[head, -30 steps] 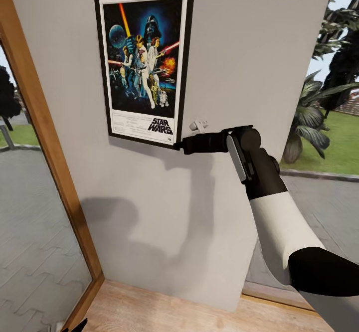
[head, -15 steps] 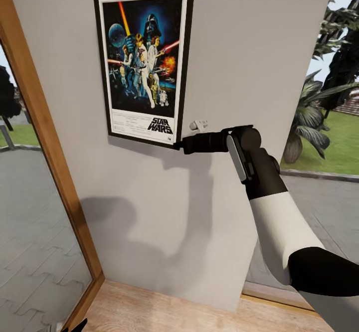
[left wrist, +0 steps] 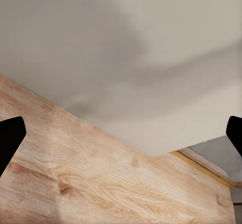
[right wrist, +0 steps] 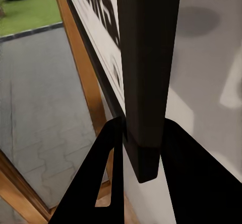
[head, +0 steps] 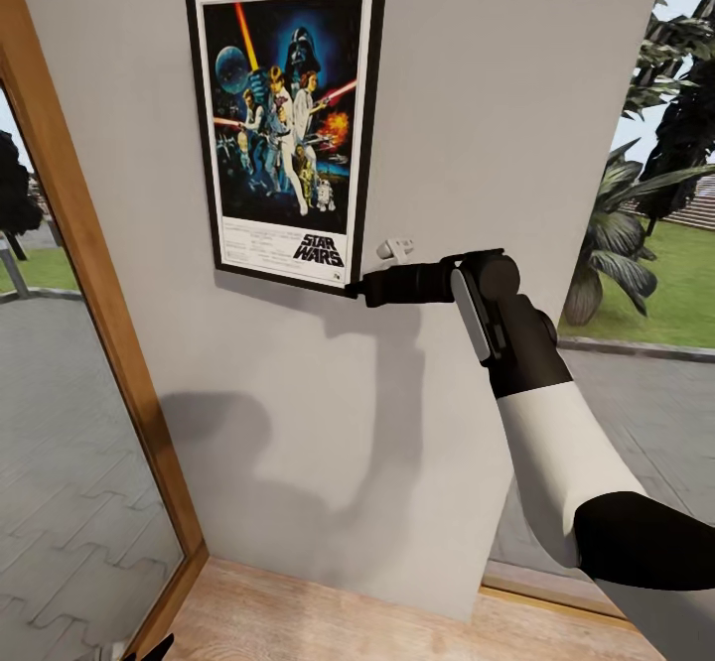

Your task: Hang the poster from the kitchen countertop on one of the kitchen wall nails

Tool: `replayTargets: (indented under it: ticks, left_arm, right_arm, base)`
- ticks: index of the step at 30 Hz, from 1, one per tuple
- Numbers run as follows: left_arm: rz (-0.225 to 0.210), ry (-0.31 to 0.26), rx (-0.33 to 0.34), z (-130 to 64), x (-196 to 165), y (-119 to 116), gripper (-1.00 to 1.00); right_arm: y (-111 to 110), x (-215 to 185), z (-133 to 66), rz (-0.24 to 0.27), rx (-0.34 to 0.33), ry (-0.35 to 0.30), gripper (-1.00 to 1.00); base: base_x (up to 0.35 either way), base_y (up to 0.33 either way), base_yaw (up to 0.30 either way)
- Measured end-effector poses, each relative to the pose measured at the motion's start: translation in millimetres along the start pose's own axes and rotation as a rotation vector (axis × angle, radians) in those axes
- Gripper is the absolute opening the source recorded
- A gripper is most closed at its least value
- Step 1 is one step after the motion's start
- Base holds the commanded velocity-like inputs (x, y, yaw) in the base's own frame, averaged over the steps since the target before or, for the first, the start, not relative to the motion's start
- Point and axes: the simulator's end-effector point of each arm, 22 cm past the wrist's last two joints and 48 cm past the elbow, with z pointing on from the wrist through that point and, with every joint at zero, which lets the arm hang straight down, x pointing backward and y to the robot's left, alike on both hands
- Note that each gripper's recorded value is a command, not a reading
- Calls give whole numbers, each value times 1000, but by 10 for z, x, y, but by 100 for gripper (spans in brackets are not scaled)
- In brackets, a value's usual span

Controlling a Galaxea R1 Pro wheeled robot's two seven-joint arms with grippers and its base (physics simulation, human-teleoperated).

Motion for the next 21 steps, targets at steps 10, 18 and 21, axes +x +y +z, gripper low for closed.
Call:
replayTargets:
  ticks: [10,18,21]
  left_arm:
    - [0,0,0,-2,-2,2,100]
    - [1,0,-1,-4,-4,4,100]
    - [1,0,-1,-4,-6,6,100]
  right_arm:
    - [0,-2,0,-1,0,-1,-100]
    - [-1,-2,-1,-1,1,-1,-100]
    - [0,-2,-1,-1,1,-1,-100]
  base:
    - [108,0,0]
    - [113,0,0]
    - [51,0,0]
